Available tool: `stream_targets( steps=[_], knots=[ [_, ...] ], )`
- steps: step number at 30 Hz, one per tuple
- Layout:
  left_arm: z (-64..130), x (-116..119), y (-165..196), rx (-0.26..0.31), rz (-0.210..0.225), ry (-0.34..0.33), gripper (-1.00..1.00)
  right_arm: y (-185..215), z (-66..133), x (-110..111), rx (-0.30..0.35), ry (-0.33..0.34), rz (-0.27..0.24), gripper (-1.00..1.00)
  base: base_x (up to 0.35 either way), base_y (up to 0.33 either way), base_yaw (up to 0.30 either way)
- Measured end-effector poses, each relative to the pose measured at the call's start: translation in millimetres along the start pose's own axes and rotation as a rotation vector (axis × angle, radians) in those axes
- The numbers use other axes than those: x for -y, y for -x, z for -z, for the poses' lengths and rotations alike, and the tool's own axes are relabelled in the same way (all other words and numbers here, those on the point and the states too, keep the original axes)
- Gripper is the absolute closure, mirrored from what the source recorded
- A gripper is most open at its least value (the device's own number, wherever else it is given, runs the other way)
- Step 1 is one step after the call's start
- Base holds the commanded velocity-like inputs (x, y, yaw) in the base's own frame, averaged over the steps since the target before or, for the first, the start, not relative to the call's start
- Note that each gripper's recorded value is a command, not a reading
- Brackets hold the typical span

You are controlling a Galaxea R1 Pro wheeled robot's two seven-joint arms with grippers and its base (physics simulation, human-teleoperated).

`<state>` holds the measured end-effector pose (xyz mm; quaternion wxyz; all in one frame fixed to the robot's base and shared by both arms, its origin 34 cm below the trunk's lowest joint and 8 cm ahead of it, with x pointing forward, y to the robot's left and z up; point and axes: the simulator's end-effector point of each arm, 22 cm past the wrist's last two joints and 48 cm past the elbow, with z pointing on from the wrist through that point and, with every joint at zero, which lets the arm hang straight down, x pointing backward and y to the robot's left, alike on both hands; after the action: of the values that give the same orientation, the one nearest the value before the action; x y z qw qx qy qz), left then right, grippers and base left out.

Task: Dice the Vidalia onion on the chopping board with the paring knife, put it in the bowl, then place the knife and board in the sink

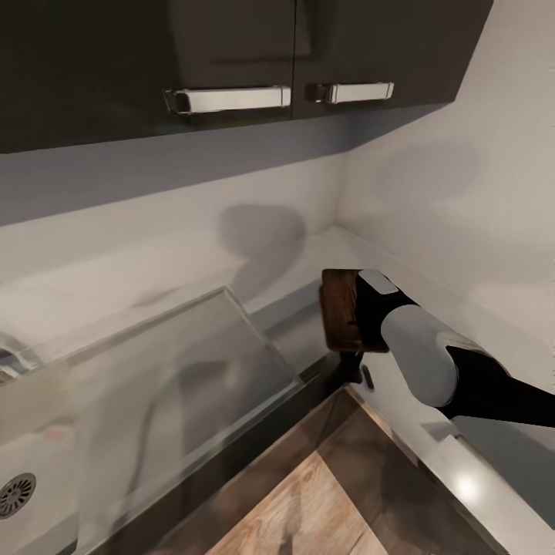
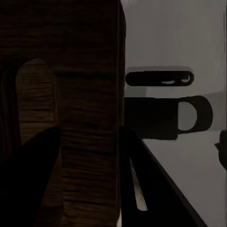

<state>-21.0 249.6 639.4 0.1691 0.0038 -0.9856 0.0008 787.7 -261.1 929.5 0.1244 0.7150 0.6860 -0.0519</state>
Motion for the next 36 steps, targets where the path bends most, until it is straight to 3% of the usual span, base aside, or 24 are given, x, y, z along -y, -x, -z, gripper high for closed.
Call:
stream_targets(
  steps=[12,17,21,36],
  knots=[
    [0.0,0,5,0.014,0.0,0.0,-1.0,0,8.7,-2,-0.009,0.012,0.01,1.0,0.0,0.0,-0.096],
    [0.0,0,5,0.014,0.0,0.0,-1.0,-6,9.0,-1,-0.039,0.012,0.062,1.0,0.0,0.0,0.007],
    [0.0,0,5,0.014,0.0,0.0,-1.0,-8,9.2,-1,-0.045,0.013,0.086,1.0,0.0,0.0,0.168],
    [0.0,0,6,0.014,0.0,0.0,-1.0,-9,8.9,-1,-0.053,0.012,0.091,1.0,-0.007,-0.001,0.264]
  ],
)
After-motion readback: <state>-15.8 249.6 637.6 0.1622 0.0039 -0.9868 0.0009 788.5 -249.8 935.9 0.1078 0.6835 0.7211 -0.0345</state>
